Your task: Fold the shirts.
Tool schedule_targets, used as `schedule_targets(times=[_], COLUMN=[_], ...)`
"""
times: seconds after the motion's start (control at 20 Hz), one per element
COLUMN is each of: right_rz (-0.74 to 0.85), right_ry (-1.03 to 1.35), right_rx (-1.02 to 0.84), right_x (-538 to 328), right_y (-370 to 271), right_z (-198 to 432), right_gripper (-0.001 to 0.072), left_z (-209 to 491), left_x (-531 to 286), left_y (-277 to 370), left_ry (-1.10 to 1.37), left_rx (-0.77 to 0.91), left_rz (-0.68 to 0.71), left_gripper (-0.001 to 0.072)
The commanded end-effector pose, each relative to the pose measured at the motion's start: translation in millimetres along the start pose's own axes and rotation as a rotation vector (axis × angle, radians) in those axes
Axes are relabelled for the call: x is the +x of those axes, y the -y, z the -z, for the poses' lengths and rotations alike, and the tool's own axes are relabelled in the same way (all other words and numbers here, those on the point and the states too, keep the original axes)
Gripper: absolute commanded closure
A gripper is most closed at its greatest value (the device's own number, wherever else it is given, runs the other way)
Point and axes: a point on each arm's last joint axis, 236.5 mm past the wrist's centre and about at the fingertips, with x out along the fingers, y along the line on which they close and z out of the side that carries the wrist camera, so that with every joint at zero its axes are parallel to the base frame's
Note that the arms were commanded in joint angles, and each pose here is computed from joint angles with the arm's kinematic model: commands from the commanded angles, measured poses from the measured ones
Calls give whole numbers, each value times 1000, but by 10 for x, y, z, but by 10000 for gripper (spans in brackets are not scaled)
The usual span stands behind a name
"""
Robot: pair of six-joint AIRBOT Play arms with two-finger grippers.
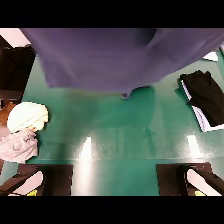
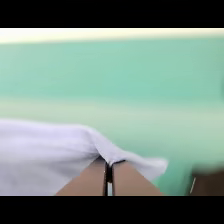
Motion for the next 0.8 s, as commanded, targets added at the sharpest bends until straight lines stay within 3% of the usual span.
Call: schedule_targets(times=[0.0,0.25,0.4,0.6,0.75], right_rz=[15,122,118,89,83], right_ry=[264,509,478,157,-254], right_rx=[-107,-152,-157,-79,82], right_x=[-681,-1461,-1465,-658,296], right_y=[-295,-373,-398,-111,352], right_z=[-755,-965,-913,-511,453], right_gripper=[696,698,699,699,699], left_z=[-361,-579,-308,531,1506], left_x=[-536,-1247,-1091,-411,56], left_y=[596,1211,978,15,-690], left_ry=[121,271,153,-122,-392], left_rx=[142,284,281,109,-70], left_rz=[60,91,41,-75,-124], left_gripper=[682,683,683,683,683])
